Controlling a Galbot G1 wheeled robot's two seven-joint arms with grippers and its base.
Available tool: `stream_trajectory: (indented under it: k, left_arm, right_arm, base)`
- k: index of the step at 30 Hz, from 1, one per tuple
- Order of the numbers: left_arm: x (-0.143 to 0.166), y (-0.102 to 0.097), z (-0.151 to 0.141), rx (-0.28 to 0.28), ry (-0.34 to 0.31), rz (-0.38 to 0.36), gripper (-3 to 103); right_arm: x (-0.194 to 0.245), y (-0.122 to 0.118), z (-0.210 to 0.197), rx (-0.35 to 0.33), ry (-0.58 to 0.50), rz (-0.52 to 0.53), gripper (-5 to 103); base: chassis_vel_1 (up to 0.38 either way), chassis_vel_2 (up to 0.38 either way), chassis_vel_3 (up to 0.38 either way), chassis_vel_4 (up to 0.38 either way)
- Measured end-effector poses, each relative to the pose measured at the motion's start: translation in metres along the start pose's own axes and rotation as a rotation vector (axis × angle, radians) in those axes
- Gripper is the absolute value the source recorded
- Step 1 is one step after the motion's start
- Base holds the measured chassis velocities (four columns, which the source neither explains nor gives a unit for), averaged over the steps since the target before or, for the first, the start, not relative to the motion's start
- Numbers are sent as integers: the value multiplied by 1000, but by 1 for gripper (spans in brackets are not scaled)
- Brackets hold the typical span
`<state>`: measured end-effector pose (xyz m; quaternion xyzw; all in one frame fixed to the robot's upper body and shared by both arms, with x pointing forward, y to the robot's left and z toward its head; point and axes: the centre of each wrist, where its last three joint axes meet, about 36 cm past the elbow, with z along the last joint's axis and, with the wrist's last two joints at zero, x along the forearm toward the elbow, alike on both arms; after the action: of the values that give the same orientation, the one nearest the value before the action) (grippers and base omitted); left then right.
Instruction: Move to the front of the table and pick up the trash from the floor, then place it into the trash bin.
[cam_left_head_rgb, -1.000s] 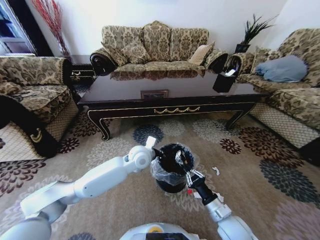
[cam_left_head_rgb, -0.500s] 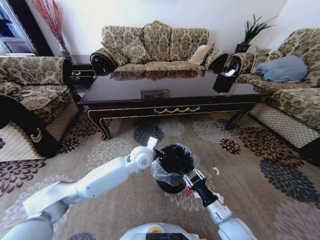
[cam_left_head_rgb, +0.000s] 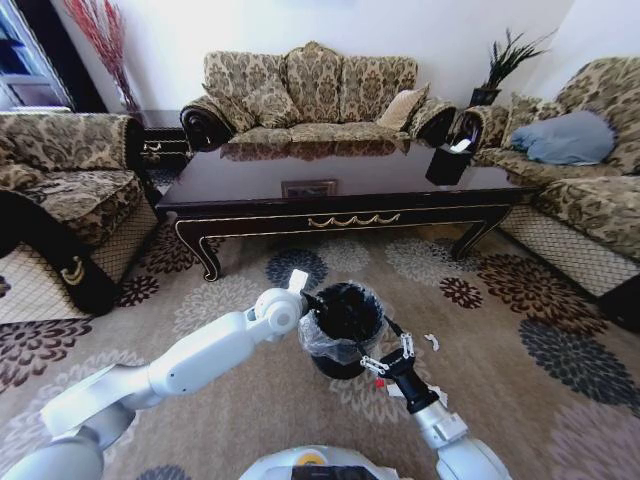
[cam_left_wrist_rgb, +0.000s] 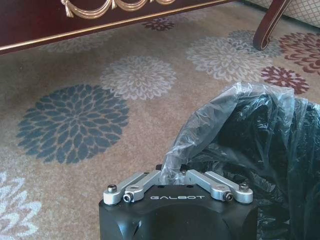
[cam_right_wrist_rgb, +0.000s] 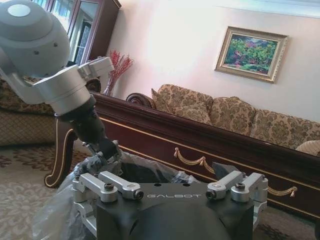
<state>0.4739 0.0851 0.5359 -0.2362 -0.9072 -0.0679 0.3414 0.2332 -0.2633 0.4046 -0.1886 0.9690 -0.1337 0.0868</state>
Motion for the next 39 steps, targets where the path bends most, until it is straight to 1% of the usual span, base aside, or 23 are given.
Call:
stream_trajectory:
  k: [3, 5, 6, 8, 9, 10, 14, 15, 19, 20, 21, 22, 25, 26, 27, 28, 29, 30, 33, 34, 37, 39]
  left_arm:
    - [1, 5, 3, 11, 2, -6, 3]
    - [2, 12, 6, 23, 4, -19, 3]
    - [2, 12, 6, 23, 4, -19, 3]
    - [4, 22, 9, 46, 0, -36, 3]
    - [4, 22, 9, 46, 0, -36, 3]
    - [5, 25, 9, 53, -1, -40, 3]
    - [11, 44, 15, 82, 0, -70, 3]
    - [11, 44, 15, 82, 0, -70, 3]
    - [17, 68, 25, 121, 1, -113, 3]
    - [19, 73, 27, 129, -3, -122, 3]
    - [19, 73, 27, 129, -3, -122, 3]
    - [21, 78, 29, 140, -11, -133, 3]
    - [31, 92, 33, 192, -35, -161, 3]
    - [31, 92, 33, 192, -35, -161, 3]
    - [35, 97, 37, 208, -40, -174, 3]
    - [36, 99, 39, 212, -40, -177, 3]
    - [40, 105, 45, 226, -37, -193, 3]
    - [40, 105, 45, 226, -37, -193, 3]
    - [46, 111, 59, 236, -25, -211, 3]
    - [46, 111, 59, 236, -25, -211, 3]
    - [50, 111, 71, 238, -14, -218, 3]
    - [51, 111, 73, 238, -10, -216, 3]
  right_arm:
    - [-4, -7, 3, 2, 0, 19, 100]
    - [-8, -15, 8, -12, 9, 44, 100]
    - [-8, -15, 8, -12, 9, 44, 100]
    - [-18, -33, 17, -38, 25, 92, 100]
    - [-18, -33, 17, -38, 25, 92, 100]
    - [-22, -40, 20, -47, 29, 106, 100]
    - [-36, -79, 49, -97, 73, 184, 100]
    - [-36, -79, 49, -97, 73, 184, 100]
    - [-46, -110, 77, -170, 115, 263, 100]
    - [-47, -115, 84, -181, 125, 278, 100]
    - [-47, -115, 84, -181, 125, 278, 100]
    - [-48, -121, 94, -196, 141, 297, 100]
    - [-48, -137, 126, -260, 193, 340, 100]
    - [-48, -137, 126, -260, 193, 340, 100]
    - [-47, -143, 142, -278, 223, 355, 100]
    - [-46, -145, 146, -281, 233, 360, 100]
    - [-43, -152, 163, -287, 270, 375, 100]
    - [-43, -152, 163, -287, 270, 375, 100]
    - [-36, -166, 195, -285, 324, 403, 100]
    - [-36, -166, 195, -285, 324, 403, 100]
    - [-29, -175, 225, -299, 376, 447, 100]
    - [-29, -178, 231, -309, 387, 463, 100]
  base:
    - [0, 0, 0, 0]
    - [0, 0, 0, 0]
    - [0, 0, 0, 0]
    - [0, 0, 0, 0]
    - [0, 0, 0, 0]
    - [0, 0, 0, 0]
    - [0, 0, 0, 0]
    - [0, 0, 0, 0]
    - [0, 0, 0, 0]
    - [0, 0, 0, 0]
    - [0, 0, 0, 0]
    - [0, 0, 0, 0]
    - [0, 0, 0, 0]
    - [0, 0, 0, 0]
    - [0, 0, 0, 0]
    - [0, 0, 0, 0]
    - [0, 0, 0, 0]
    - [0, 0, 0, 0]
    - [0, 0, 0, 0]
    - [0, 0, 0, 0]
    - [0, 0, 0, 0]
    - [0, 0, 0, 0]
